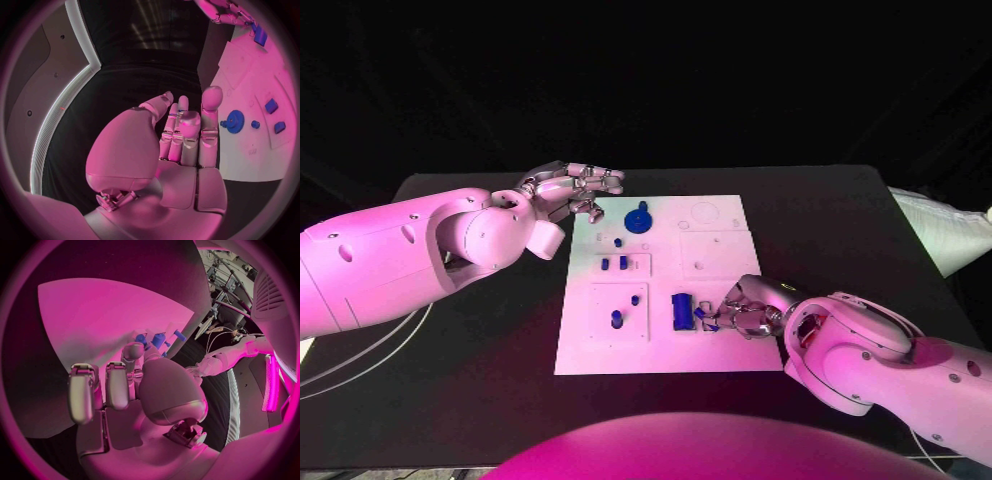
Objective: Assemble the parts on the task board
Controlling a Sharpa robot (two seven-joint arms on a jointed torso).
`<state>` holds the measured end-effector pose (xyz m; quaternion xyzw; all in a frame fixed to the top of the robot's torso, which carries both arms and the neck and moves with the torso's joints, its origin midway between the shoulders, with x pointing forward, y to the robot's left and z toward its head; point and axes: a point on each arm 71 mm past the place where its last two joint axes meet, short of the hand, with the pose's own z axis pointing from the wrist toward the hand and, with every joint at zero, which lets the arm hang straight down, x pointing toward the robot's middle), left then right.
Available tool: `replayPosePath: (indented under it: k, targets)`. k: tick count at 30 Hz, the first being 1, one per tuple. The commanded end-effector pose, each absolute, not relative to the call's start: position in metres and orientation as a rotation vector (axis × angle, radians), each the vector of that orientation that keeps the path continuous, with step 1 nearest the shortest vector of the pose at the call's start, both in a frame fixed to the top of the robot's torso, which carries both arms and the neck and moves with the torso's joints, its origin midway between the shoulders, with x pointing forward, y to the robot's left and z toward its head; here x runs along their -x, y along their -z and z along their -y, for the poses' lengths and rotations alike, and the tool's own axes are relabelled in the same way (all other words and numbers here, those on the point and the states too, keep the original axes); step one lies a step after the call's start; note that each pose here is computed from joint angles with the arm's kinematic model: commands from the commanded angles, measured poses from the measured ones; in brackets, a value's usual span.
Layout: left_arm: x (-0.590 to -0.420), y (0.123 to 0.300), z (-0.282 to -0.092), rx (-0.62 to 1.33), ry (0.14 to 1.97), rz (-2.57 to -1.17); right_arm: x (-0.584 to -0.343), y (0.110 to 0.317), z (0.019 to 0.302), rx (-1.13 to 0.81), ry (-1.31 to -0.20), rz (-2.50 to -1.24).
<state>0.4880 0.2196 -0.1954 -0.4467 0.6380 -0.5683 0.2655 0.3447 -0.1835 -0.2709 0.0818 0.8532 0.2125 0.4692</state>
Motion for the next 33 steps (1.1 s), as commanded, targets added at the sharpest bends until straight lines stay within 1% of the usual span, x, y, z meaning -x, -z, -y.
replayPosePath:
  k: [1,16,33]
  targets:
    - [-0.4873,0.1945,-0.2174,1.193,1.555,-1.731,-0.3442,0.2717,0.1828,-0.167,-0.51,-2.097]
    - [-0.4874,0.1946,-0.2171,1.193,1.555,-1.732,-0.3452,0.2701,0.1804,-0.146,-0.508,-2.069]
    - [-0.4874,0.1946,-0.2167,1.193,1.556,-1.733,-0.3477,0.2729,0.1797,-0.1,-0.479,-2.072]
